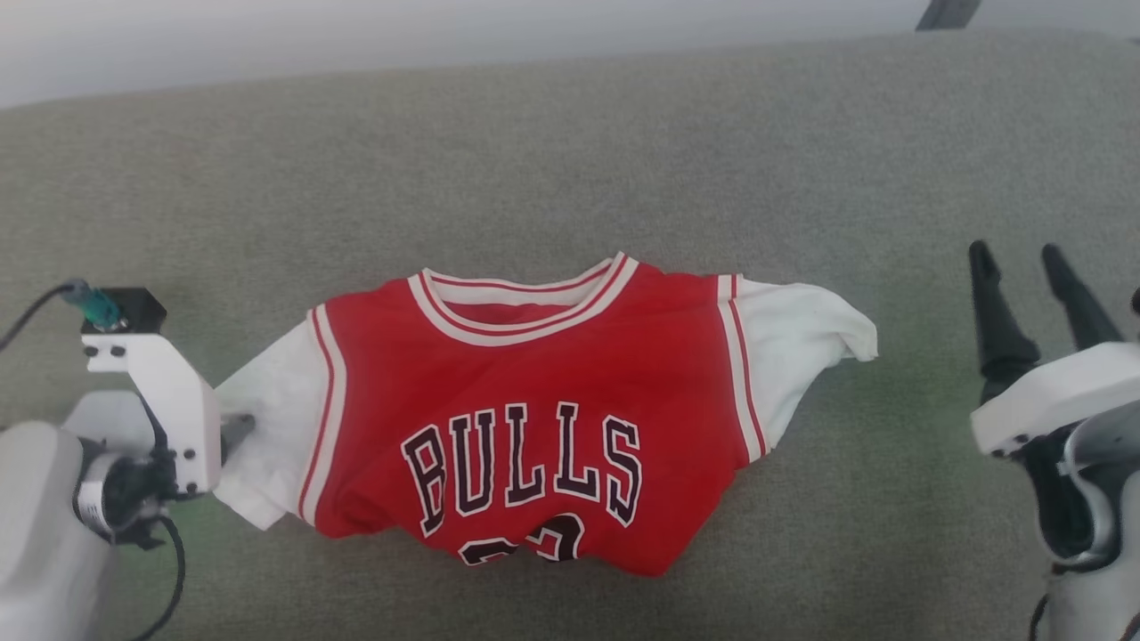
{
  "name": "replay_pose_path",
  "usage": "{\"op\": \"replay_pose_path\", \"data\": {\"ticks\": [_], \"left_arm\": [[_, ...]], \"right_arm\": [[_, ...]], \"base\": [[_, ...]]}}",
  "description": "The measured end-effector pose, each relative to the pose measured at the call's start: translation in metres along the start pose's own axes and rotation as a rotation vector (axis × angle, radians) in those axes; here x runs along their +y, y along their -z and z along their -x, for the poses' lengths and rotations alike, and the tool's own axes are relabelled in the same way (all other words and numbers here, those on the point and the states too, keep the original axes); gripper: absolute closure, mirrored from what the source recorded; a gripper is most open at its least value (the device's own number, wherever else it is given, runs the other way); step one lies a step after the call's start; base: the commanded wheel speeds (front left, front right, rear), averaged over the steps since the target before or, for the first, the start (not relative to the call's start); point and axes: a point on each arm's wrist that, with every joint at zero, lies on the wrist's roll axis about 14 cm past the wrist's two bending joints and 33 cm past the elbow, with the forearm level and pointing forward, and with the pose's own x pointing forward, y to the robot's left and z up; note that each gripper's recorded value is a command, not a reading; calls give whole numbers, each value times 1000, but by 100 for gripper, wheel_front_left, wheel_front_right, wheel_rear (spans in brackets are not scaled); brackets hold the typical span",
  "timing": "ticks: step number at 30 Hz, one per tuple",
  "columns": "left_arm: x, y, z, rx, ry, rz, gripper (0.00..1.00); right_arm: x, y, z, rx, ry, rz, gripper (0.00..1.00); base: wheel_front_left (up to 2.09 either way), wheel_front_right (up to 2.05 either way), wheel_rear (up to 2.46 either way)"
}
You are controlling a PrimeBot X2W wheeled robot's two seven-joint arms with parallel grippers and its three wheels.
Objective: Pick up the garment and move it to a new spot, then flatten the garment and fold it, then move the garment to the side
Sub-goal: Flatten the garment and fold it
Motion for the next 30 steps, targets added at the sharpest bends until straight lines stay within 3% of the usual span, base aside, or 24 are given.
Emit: {"op": "replay_pose_path", "data": {"ticks": [1, 2, 3, 12, 26, 28, 29, 30], "left_arm": [[0, 0, -3, 11, -1, 5, 0], [-1, 1, -6, 29, 3, 8, 12], [-3, 0, -9, 34, 13, 9, 100], [-1, -5, -17, 49, 23, 42, 100], [-1, -5, -20, 19, 49, 58, 100], [-1, -4, -20, 17, 50, 59, 100], [-1, -3, -20, 18, 49, 62, 100], [-1, -3, -20, 17, 50, 63, 100]], "right_arm": [[0, 5, 0, 11, 3, -7, 0], [1, 9, 0, 23, 2, -12, 0], [4, 15, 0, 43, -4, -17, 0], [30, 77, -2, 326, -83, -42, 0], [47, 150, -23, 834, -159, 123, 0], [48, 154, -24, 884, -165, 149, 73], [48, 154, -25, 896, -165, 150, 100], [46, 154, -26, 901, -164, 161, 100]], "base": [[0, 0, 0], [0, 0, 0], [0, 0, 0], [0, 0, 0], [0, 0, 0], [0, 0, 0], [0, 0, 0], [0, 0, 0]]}}
